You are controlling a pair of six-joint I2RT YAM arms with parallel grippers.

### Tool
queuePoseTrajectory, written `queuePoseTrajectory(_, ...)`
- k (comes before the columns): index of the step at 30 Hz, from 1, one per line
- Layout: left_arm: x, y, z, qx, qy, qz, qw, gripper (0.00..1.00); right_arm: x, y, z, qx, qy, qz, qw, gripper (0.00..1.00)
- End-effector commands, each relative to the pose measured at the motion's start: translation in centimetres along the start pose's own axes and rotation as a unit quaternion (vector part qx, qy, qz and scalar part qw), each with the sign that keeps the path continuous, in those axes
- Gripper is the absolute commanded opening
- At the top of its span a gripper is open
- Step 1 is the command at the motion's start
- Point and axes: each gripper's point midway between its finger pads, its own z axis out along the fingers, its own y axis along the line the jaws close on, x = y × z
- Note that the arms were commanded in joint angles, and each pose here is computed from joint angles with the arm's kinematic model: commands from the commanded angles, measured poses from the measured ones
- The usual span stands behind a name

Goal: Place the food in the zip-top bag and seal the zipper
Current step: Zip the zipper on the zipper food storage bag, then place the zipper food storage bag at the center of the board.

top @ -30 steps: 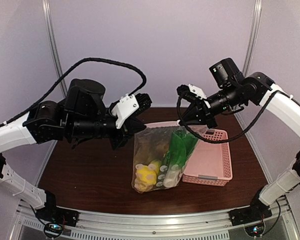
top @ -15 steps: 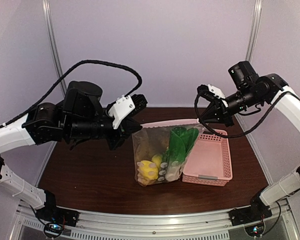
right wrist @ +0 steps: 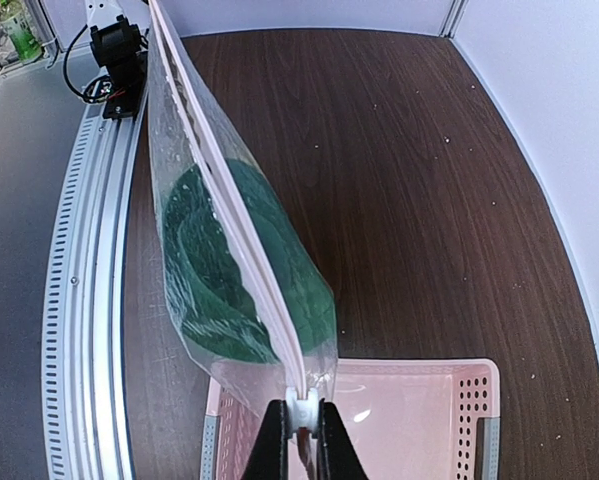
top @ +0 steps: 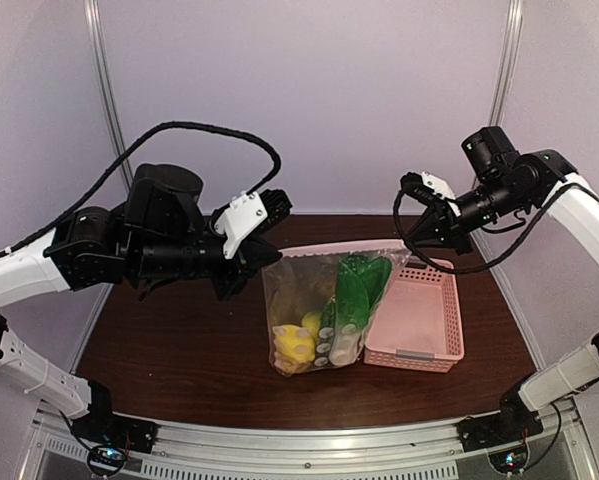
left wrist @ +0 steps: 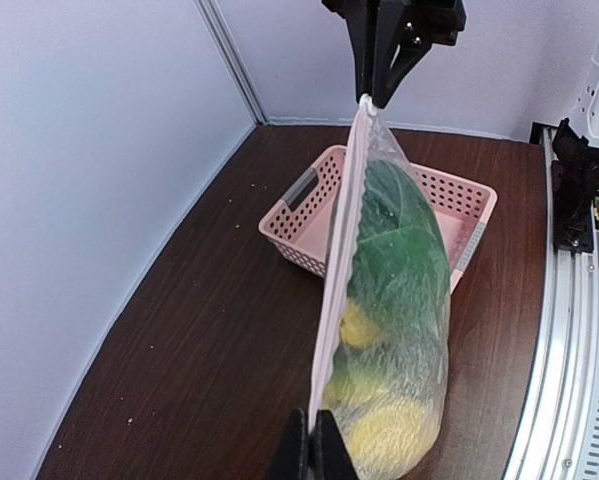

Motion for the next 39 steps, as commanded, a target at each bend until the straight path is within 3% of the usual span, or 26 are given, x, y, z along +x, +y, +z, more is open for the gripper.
queuePoseTrajectory(1,-0.8,1.2,-1.6,-0.016,-0.025,-0.015,0.999,0.00,2.6,-0.6,-0.7,0.025,0.045,0.020,0.998,0.02)
queuePoseTrajectory(11,-0.7,1.3,-1.4,-0.021,-0.023,-0.013,0.999,0.00,2.2,-0.7,-0.5,0.014,0.028,0.033,0.999,0.04)
queuePoseTrajectory(12,-0.7,1.3,-1.3,-0.022,-0.023,-0.012,0.999,0.00,2.0,-0.7,-0.4,0.009,0.025,0.035,0.999,0.07)
queuePoseTrajectory(16,-0.8,2.1,-0.5,-0.032,-0.030,-0.018,0.999,0.00,0.5,-0.5,-0.5,-0.012,-0.006,0.044,0.999,0.41)
queuePoseTrajectory(18,-0.7,4.0,0.6,-0.055,-0.025,-0.027,0.998,0.00,-1.0,-1.0,-1.0,-0.011,-0.026,0.050,0.998,0.51)
queuePoseTrajectory(22,0.6,10.0,3.0,-0.100,-0.001,-0.038,0.994,0.00,-3.4,-3.1,-2.7,0.013,-0.062,0.058,0.996,0.59)
queuePoseTrajectory(28,-4.1,16.9,3.3,-0.164,-0.082,0.018,0.983,0.00,-4.2,-7.5,-4.5,0.067,-0.108,0.098,0.987,0.60)
queuePoseTrajectory(31,-7.3,15.5,3.3,-0.113,-0.124,0.065,0.984,0.00,-3.7,-8.4,-4.7,0.077,-0.116,0.112,0.984,0.61)
queuePoseTrajectory(34,-7.8,13.3,2.9,-0.054,-0.142,0.069,0.986,0.00,-2.8,-8.2,-4.3,0.077,-0.118,0.121,0.983,0.61)
queuePoseTrajectory(37,-4.5,10.3,3.1,0.004,-0.126,0.049,0.991,0.00,-1.6,-7.5,-3.8,0.079,-0.115,0.130,0.982,0.61)
queuePoseTrajectory(39,0.5,7.8,4.3,0.040,-0.079,0.018,0.996,0.00,-0.9,-7.0,-3.8,0.085,-0.111,0.130,0.982,0.61)
